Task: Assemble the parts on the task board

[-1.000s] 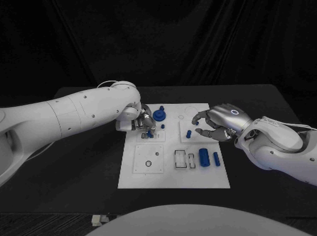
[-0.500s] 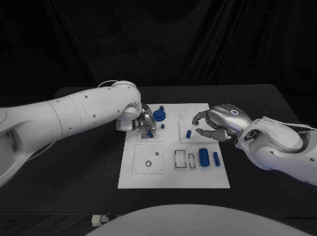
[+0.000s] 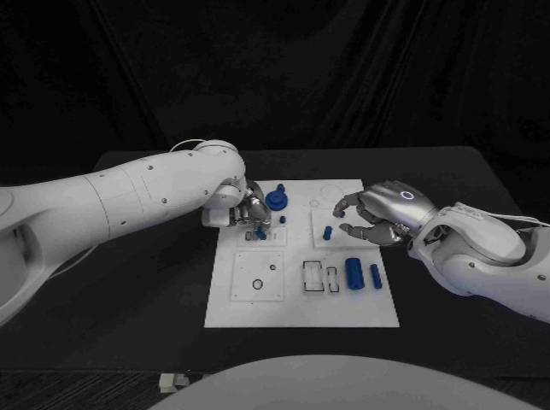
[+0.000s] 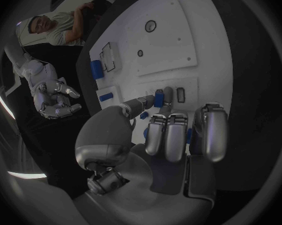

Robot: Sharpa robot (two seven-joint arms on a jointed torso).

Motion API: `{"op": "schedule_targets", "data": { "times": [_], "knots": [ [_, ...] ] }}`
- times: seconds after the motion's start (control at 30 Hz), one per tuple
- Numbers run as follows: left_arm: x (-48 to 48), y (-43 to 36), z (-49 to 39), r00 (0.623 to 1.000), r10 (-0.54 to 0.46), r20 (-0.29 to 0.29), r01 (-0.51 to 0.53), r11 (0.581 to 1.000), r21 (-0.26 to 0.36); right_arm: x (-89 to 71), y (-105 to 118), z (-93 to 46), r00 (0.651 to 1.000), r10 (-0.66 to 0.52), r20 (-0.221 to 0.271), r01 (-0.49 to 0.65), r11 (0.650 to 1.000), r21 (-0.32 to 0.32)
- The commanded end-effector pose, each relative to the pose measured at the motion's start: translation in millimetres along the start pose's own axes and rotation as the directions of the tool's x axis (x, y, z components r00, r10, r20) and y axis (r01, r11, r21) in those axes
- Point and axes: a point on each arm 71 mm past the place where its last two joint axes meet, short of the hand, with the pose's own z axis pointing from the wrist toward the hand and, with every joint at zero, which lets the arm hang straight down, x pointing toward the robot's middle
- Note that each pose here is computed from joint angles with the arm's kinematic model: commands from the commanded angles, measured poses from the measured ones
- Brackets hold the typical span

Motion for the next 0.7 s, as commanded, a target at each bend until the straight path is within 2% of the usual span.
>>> {"op": "schedule_targets", "data": {
  "times": [0.03,0.7],
  "knots": [
    [8.3,3.3,5.9,0.999,0.013,-0.035,-0.013,1.0,-0.014,1.7,-1.0,-0.5,1.0,-0.001,-0.008,0.001,1.0,0.019],
    [11.2,2.9,8.0,0.999,0.017,-0.048,-0.018,1.0,-0.011,3.4,-0.8,-0.5,1.0,0.001,-0.013,0.0,1.0,0.021]
  ]
}}
